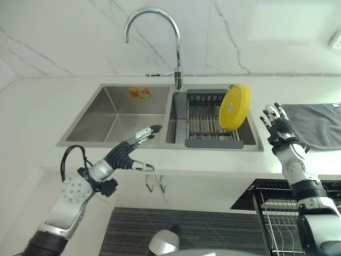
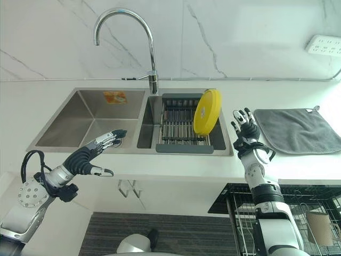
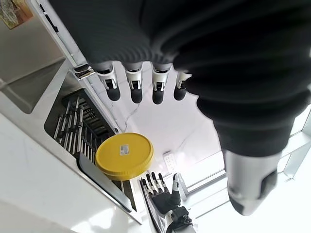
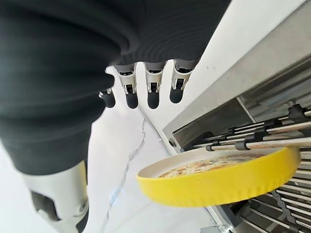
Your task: Place the dishes in the dishwasher.
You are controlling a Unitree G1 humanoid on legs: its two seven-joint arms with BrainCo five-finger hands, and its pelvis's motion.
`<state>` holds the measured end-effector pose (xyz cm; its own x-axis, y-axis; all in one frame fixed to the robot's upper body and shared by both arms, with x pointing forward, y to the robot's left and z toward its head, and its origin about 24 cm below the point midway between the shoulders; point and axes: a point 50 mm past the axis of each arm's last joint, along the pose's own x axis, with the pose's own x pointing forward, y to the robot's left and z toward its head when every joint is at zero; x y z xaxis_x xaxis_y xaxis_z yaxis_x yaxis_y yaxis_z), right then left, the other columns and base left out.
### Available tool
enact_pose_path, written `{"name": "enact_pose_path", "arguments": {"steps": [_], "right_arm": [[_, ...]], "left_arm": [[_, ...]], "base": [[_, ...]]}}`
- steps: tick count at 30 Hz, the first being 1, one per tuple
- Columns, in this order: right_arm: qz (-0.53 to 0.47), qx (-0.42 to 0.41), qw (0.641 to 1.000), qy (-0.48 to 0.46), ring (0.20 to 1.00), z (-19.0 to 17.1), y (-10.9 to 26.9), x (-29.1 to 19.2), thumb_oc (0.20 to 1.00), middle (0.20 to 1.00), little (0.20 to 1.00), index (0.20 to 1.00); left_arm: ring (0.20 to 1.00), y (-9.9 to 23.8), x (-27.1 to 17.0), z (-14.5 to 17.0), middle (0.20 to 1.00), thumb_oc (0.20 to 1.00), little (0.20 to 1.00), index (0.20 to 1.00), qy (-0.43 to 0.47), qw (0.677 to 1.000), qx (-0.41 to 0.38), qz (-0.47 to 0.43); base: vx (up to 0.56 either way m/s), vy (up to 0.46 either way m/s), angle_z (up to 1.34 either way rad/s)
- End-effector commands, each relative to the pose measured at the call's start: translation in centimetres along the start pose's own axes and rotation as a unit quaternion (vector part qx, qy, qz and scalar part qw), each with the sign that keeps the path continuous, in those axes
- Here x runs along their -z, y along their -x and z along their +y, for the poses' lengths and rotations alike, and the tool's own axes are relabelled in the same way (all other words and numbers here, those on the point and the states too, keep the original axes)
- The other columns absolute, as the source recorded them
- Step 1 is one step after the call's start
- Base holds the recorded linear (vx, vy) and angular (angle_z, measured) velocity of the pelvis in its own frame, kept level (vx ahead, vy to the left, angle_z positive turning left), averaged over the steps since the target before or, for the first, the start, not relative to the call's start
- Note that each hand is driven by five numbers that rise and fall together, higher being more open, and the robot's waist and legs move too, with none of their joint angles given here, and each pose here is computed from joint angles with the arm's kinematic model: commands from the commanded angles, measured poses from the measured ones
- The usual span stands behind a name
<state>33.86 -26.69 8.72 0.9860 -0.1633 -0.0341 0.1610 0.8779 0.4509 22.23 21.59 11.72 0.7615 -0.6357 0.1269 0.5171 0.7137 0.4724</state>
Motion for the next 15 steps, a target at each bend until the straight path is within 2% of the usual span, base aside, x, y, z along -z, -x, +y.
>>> {"name": "enact_pose_path", "arguments": {"steps": [1, 15], "right_arm": [[-0.032, -0.002, 0.998, 0.055, 1.000, -0.8, -0.8, -3.8, 1.000, 1.000, 1.000, 1.000], [-0.024, -0.001, 0.997, 0.079, 1.000, -1.4, -1.3, -5.3, 1.000, 1.000, 1.000, 1.000]], "left_arm": [[1.000, -0.2, -1.3, 0.0, 1.000, 1.000, 1.000, 1.000, -0.010, 0.999, 0.019, -0.033], [1.000, -0.1, -1.3, 0.2, 1.000, 1.000, 1.000, 1.000, -0.005, 0.999, 0.025, -0.033]], "base": [[0.03, 0.011, 0.13], [0.02, 0.029, 0.08]]}}
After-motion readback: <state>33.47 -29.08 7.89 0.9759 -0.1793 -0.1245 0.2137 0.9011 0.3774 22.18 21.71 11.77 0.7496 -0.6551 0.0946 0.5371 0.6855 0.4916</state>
